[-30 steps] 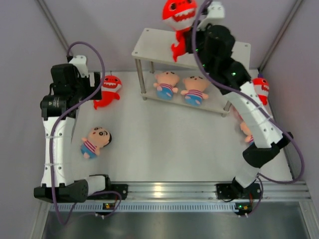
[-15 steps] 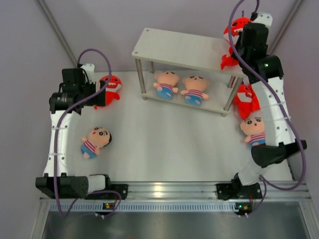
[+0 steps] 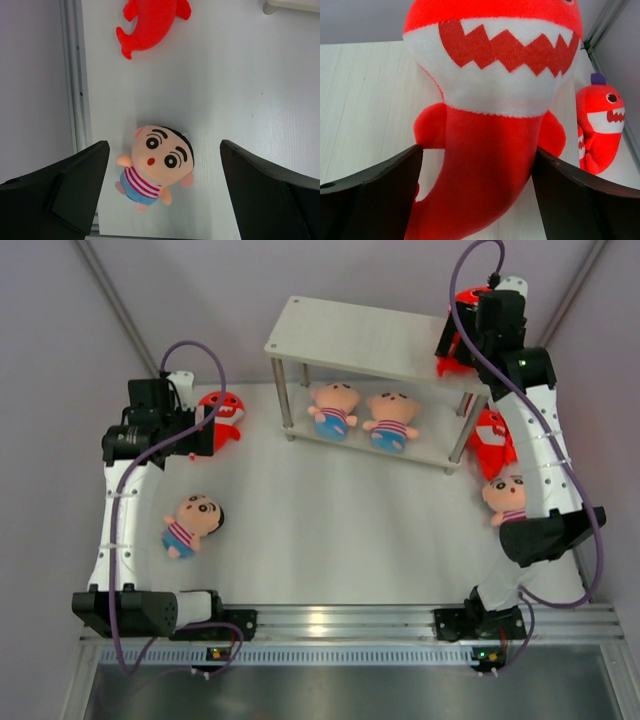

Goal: Place and organize the stuffed toys onto the shelf

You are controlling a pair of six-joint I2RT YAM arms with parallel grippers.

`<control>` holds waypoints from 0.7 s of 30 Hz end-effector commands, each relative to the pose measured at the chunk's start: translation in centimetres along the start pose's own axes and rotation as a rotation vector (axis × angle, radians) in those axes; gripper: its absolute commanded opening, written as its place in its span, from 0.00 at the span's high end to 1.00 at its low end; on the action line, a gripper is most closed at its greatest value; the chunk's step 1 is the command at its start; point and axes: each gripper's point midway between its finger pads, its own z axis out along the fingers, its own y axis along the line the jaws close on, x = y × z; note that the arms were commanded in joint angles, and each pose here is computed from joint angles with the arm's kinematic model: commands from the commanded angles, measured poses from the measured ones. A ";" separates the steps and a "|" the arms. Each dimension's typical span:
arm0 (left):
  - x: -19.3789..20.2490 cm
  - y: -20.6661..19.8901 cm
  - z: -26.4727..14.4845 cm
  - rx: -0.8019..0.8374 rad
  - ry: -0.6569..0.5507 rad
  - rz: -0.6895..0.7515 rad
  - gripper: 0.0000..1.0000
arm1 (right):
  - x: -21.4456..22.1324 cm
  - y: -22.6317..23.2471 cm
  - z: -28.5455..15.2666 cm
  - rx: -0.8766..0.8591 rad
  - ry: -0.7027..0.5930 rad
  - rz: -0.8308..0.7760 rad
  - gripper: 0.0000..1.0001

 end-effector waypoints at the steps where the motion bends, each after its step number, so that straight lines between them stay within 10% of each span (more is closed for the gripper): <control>1: 0.0 -0.5 0.4 0.029 0.004 0.001 0.02 | -2.8 0.0 -3.5 -0.067 -0.071 -0.002 0.13; 3: 0.1 -0.7 0.6 0.037 0.009 -0.002 0.02 | -4.5 -0.3 -5.5 -0.085 -0.129 -0.017 0.00; 13: 0.6 -1.6 1.6 0.084 0.040 -0.013 0.02 | -10.4 -4.0 -15.4 -0.110 -0.427 -0.094 0.00; 19: 1.0 -1.7 1.9 0.091 0.052 -0.002 0.02 | -4.5 -16.5 -10.3 0.227 -0.224 -0.033 0.02; 21: 1.1 -1.6 2.2 0.088 0.060 -0.005 0.02 | -0.6 -20.0 -7.8 0.267 -0.134 0.067 0.27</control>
